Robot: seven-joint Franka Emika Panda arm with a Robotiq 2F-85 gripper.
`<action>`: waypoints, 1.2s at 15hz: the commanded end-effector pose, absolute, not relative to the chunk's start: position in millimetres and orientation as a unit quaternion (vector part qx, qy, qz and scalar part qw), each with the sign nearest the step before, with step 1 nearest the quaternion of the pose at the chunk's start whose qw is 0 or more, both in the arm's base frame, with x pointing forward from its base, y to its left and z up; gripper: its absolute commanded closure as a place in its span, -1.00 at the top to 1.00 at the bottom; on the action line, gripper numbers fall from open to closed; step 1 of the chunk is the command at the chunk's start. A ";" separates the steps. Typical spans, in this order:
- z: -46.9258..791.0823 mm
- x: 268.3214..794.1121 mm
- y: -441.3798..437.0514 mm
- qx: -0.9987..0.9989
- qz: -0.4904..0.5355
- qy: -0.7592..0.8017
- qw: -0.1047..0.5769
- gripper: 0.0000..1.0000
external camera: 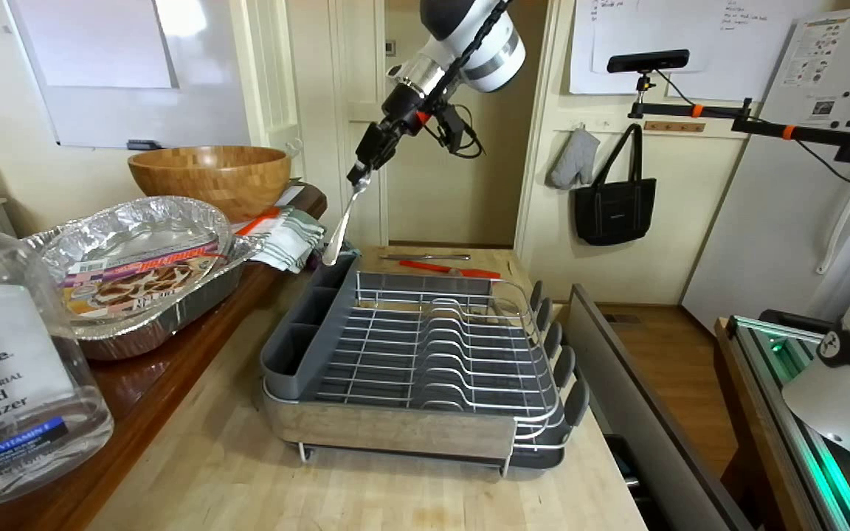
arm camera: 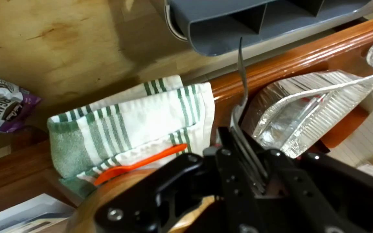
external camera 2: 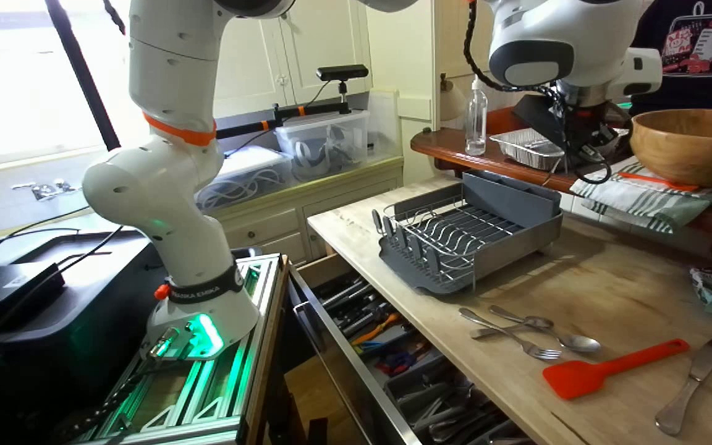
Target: Take the fork off the drying rack and place it on the counter top with the other cutlery
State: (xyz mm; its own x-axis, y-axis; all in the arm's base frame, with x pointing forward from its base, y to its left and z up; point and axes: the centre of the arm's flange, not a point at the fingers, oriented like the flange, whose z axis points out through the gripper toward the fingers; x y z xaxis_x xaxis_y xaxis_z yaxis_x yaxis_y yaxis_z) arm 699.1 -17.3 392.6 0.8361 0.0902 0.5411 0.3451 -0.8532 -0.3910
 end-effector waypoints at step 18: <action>443.8 596.4 -133.4 -0.945 -0.230 -0.007 0.231 -0.95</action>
State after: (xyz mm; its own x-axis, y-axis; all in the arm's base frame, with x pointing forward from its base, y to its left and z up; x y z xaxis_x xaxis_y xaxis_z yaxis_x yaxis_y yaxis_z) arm 619.9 -121.1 444.6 0.8684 -0.0652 0.4915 0.1709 -0.8912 -0.4202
